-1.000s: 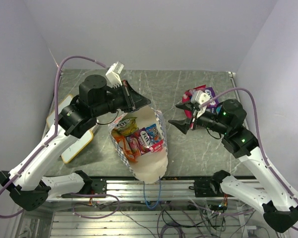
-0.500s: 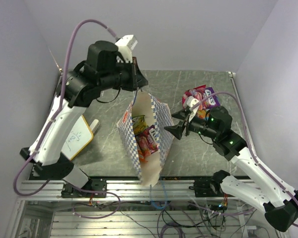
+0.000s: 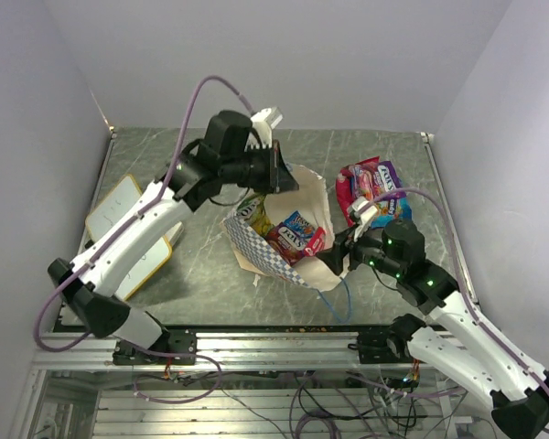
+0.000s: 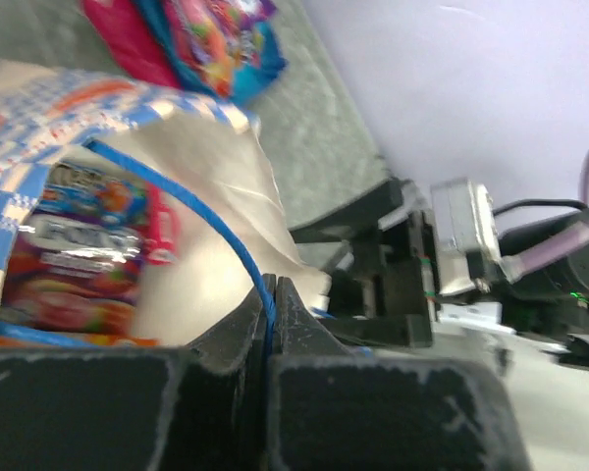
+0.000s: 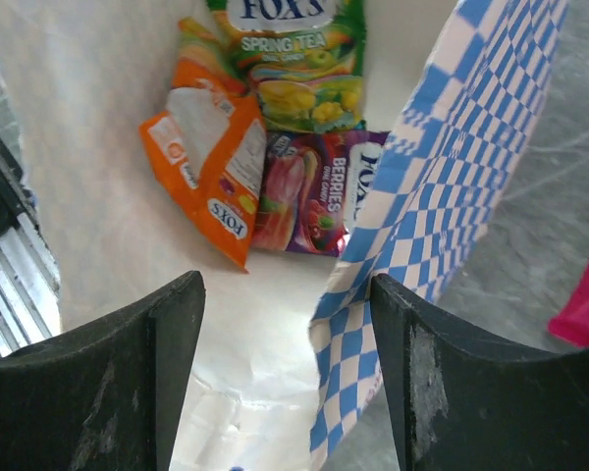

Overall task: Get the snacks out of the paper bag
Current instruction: Adjust the paper bag at the center of the board.

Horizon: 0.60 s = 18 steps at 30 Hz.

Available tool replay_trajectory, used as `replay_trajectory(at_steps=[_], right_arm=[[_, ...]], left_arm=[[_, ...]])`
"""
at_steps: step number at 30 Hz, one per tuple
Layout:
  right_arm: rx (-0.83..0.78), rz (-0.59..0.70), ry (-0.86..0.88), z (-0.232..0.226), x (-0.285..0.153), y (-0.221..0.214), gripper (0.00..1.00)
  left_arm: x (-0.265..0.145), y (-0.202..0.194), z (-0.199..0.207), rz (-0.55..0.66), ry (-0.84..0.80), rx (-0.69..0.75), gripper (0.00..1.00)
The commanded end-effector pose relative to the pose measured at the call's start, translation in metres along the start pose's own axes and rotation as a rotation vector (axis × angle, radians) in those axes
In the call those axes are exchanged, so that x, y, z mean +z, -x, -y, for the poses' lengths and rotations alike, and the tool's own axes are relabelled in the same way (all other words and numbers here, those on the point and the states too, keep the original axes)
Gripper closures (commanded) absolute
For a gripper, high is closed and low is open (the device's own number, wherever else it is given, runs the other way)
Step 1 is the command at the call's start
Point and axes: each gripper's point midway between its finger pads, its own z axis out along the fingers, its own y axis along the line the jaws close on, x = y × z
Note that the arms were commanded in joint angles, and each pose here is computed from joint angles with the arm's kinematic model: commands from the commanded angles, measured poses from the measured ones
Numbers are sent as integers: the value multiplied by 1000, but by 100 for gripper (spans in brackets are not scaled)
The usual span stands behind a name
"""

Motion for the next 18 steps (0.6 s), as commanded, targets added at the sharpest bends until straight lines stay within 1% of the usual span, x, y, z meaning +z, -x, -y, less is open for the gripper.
replay_trajectory(at_steps=[1, 2, 4, 5, 9, 13, 16, 18], right_arm=[[-21, 1, -89, 10, -19, 14, 31], [-65, 3, -84, 10, -22, 21, 31], [-116, 15, -77, 8, -28, 39, 31], [-148, 40, -62, 4, -32, 56, 31], [-328, 111, 107, -25, -39, 94, 32], [-490, 192, 219, -46, -49, 136, 32], [-558, 201, 328, -62, -47, 142, 33], [-578, 242, 361, -71, -45, 150, 35]], left_arm=[[-26, 20, 85, 174, -470, -151, 93], [-30, 19, 89, 184, -497, -152, 93], [-31, 16, 87, 166, -484, -164, 93], [-32, 16, 90, 150, -496, -174, 93], [-36, 13, 98, 120, -536, -203, 93], [-44, 17, 95, 144, -496, -214, 93], [-47, 22, 92, 169, -461, -191, 93], [-48, 26, 91, 177, -446, -182, 93]])
